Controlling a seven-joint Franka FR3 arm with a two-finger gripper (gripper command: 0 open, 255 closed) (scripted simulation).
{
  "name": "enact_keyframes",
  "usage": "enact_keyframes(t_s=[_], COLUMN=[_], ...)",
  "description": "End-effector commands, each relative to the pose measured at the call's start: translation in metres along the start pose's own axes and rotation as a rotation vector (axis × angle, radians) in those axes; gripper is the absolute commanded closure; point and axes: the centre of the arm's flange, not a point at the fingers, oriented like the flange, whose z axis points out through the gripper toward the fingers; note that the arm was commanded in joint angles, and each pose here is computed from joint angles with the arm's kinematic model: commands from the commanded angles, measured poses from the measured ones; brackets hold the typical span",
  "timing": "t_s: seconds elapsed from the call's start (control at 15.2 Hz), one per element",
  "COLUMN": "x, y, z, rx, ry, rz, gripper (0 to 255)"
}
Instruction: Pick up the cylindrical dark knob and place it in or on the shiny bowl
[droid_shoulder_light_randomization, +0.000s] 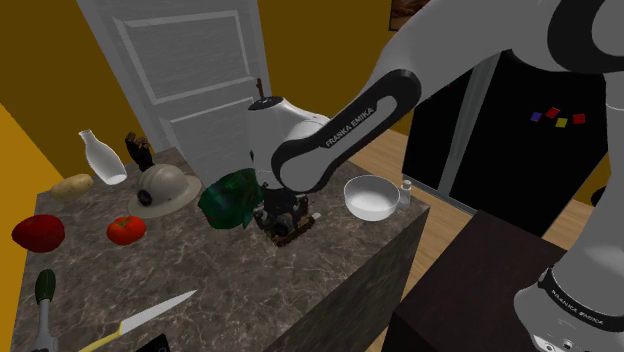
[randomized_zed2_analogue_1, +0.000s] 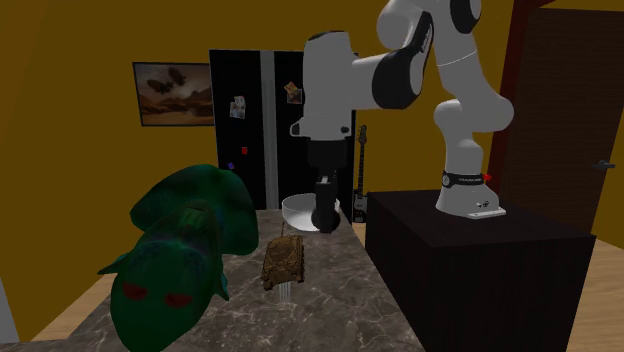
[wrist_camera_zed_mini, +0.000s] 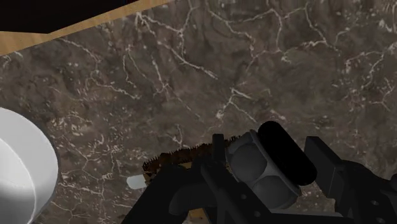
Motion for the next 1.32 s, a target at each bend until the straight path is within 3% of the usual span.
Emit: enact_keyframes(t_s=[0.0,1.25], x=[0.003,0.068], y=[0.012,0.254], z=[-0.004,-0.011], rx=[0.000,0.000], ry=[0.000,0.000], rz=[0.000,0.000], gripper=[255,255])
